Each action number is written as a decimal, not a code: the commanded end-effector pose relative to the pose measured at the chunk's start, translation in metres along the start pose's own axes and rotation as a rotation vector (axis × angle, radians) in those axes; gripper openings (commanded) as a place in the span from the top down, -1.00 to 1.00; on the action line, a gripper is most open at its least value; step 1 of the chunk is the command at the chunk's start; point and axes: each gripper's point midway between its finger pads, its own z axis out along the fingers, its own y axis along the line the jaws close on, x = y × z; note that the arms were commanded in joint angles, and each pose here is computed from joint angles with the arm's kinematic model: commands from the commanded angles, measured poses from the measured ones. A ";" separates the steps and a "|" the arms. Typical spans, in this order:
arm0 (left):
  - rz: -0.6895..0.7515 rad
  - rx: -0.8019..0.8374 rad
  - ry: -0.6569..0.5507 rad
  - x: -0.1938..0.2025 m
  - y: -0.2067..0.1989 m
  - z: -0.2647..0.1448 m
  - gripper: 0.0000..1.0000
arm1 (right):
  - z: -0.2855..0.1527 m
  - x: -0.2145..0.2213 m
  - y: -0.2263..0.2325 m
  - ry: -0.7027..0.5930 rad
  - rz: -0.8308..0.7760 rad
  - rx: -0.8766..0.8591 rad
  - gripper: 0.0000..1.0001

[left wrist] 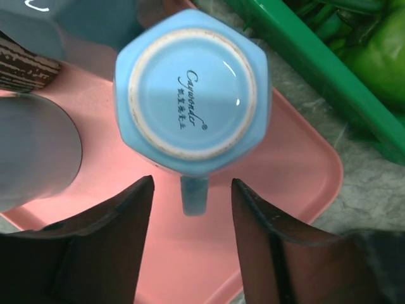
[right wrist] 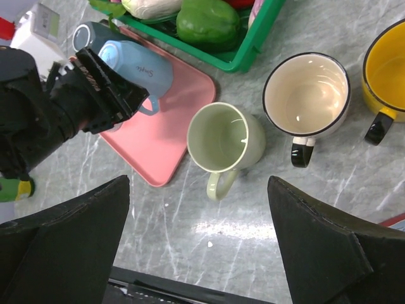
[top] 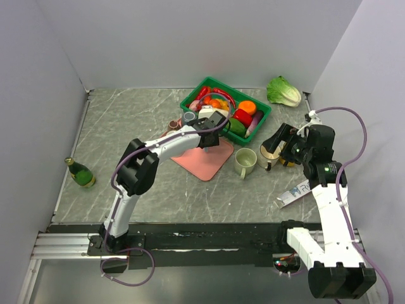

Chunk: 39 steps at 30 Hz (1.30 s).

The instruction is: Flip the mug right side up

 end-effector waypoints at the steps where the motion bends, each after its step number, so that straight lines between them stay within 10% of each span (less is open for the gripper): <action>1: -0.011 0.008 -0.059 -0.020 0.003 -0.001 -0.06 | -0.001 -0.004 0.003 -0.009 0.029 -0.004 -0.88; 18: 0.055 0.027 -0.066 -0.021 0.017 0.011 0.98 | -0.009 -0.002 -0.010 -0.018 0.067 0.081 -0.84; 39: -0.015 0.429 -0.131 -0.095 -0.014 -0.136 0.98 | -0.017 -0.001 0.071 -0.009 0.099 -0.405 -0.99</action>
